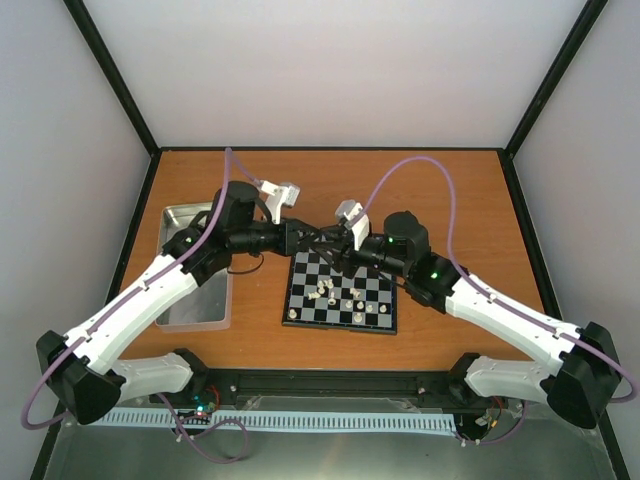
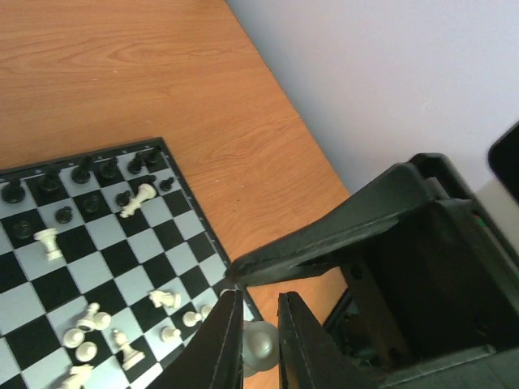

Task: Set up the chess pieces on the board
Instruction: Place the chess piece on the chessboard.

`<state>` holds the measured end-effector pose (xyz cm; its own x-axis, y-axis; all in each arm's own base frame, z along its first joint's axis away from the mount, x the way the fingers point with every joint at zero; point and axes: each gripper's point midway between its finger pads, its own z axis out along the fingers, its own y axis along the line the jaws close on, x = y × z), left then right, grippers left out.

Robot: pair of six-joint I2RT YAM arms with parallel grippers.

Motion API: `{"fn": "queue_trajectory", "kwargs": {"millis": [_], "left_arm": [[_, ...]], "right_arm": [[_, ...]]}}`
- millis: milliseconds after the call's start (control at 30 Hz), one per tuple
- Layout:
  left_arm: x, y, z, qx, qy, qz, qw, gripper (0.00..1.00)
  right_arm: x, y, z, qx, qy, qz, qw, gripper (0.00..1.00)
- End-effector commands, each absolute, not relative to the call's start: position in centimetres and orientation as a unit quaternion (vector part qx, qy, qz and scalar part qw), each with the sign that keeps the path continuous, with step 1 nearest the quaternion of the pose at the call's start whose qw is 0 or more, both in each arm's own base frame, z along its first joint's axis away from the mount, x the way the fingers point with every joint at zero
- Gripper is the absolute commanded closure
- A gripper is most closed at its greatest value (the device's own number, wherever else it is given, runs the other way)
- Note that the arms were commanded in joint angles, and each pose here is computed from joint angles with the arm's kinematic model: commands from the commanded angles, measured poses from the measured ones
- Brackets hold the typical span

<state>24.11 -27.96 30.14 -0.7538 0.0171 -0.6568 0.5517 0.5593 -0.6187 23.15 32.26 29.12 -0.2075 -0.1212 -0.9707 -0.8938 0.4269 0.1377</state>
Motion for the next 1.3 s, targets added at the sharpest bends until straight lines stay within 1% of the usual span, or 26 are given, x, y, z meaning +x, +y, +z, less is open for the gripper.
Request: {"fn": "queue_trajectory", "kwargs": {"millis": [0,67,100,200,267,467,600,767,967,1267], "left_arm": [[25.2,-26.4,29.5,0.161,0.838,-0.39,0.346,0.96],[26.1,-25.2,28.5,0.145,0.85,-0.351,0.366,0.96],[26.4,-24.6,28.0,0.14,0.855,-0.333,0.373,0.96],[27.3,-23.0,26.2,0.127,0.867,-0.283,0.39,0.96],[27.3,-22.8,24.7,0.14,0.869,-0.268,0.392,0.93],[24.0,-25.8,22.1,0.206,0.84,-0.325,0.382,0.93],[21.6,-28.5,20.6,0.234,0.82,-0.36,0.377,0.93],[19.5,-30.6,17.8,0.261,0.815,-0.364,0.369,0.95],[18.6,-32.3,14.6,0.285,0.823,-0.347,0.348,0.95],[18.3,-32.2,9.9,0.307,0.841,-0.314,0.317,0.95]], "right_arm": [[23.9,31.7,29.1,-0.341,0.709,0.374,0.491,0.49],[23.7,31.0,28.2,-0.328,0.725,0.369,0.481,0.41],[23.5,30.5,27.8,-0.32,0.732,0.367,0.476,0.4],[23.3,28.7,26.9,-0.285,0.755,0.353,0.474,0.38],[23.9,26.9,26.5,-0.242,0.775,0.326,0.483,0.37],[27.4,18.1,24.5,-0.028,0.839,0.162,0.519,0.37],[27.5,15.0,23.9,0.045,0.839,0.122,0.528,0.37],[27.1,14.0,23.1,0.08,0.836,0.125,0.528,0.37],[26.9,13.8,21.9,0.096,0.841,0.129,0.517,0.37],[27.0,14.3,20.9,0.09,0.847,0.131,0.508,0.36]]}}
